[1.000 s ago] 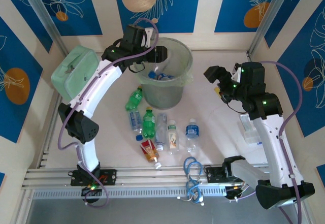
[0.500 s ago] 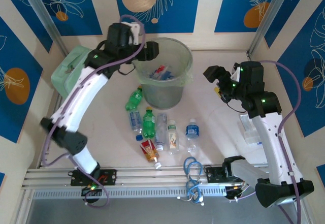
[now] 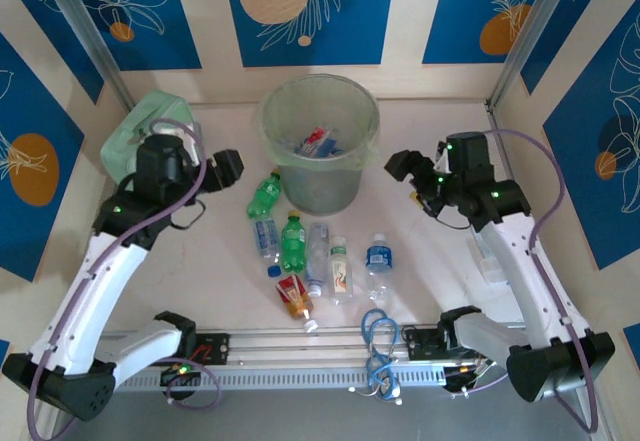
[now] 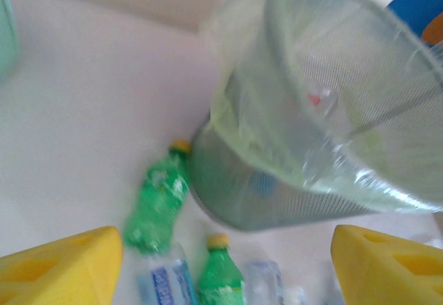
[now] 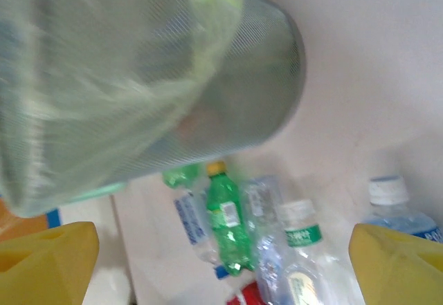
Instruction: Put the plastic bottles in the bin
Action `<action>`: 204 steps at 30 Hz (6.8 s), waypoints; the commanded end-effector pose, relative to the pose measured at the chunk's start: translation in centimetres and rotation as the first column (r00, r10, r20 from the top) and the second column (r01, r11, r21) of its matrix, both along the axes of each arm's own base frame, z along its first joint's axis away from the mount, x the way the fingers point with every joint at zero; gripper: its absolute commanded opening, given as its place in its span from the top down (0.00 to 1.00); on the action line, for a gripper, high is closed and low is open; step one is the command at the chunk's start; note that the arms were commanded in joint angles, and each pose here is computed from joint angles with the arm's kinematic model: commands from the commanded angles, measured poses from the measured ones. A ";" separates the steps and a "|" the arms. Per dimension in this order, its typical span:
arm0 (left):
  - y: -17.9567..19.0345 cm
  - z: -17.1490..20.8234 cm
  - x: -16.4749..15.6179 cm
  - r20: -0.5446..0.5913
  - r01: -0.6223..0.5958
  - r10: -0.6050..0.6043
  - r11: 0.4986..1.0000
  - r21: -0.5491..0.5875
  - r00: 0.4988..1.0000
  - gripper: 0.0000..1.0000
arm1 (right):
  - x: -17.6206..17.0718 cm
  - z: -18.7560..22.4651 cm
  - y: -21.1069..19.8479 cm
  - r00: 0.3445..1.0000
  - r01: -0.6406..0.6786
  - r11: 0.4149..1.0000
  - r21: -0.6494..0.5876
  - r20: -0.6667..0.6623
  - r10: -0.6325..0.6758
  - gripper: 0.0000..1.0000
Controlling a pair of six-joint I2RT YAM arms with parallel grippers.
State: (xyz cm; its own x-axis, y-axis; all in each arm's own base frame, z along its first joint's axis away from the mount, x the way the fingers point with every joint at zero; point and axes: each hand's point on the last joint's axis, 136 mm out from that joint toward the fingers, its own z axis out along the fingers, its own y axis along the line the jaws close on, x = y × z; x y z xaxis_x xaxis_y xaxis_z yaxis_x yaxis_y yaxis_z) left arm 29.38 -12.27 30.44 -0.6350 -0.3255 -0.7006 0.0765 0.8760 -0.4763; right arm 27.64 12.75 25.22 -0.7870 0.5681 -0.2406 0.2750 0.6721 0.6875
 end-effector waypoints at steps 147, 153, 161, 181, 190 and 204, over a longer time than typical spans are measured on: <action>-1.3 -26.5 11.5 -0.446 0.069 0.039 0.972 0.223 0.894 0.23 | 2.2 10.6 5.5 0.958 -0.205 0.975 -0.089 0.185 0.219 0.12; -0.7 -26.8 11.5 -0.461 0.062 0.046 0.974 0.217 0.886 0.31 | 1.1 9.3 5.6 0.963 -0.207 0.974 -0.088 0.155 0.219 0.16; -0.1 -25.7 11.3 -0.447 0.032 0.056 0.982 0.187 0.893 0.39 | 0.6 10.3 6.0 0.955 -0.216 0.970 -0.109 0.183 0.233 0.20; 0.3 -10.2 6.2 -0.248 -0.104 0.063 0.982 -0.157 0.967 0.46 | -2.2 13.7 12.0 0.817 -0.406 0.894 -0.191 0.361 0.449 0.21; 0.4 4.3 3.8 0.059 -0.013 0.028 0.970 -0.243 0.998 0.46 | -1.7 13.9 12.8 0.809 -0.384 0.900 -0.208 0.394 0.436 0.21; -8.3 15.3 10.2 0.217 0.266 -0.207 0.917 -0.297 0.954 0.48 | -2.1 12.0 9.2 0.868 -0.301 0.932 -0.203 0.346 0.355 0.22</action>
State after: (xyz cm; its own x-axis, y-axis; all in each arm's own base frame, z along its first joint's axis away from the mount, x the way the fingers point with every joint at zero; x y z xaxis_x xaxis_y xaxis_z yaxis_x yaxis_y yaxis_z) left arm 39.26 -17.78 45.34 -0.5545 -0.4597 -0.6937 0.3167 0.6542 -0.6868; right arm 26.18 22.98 37.43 -0.7611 0.2156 -0.6117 -0.2575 0.7652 0.5901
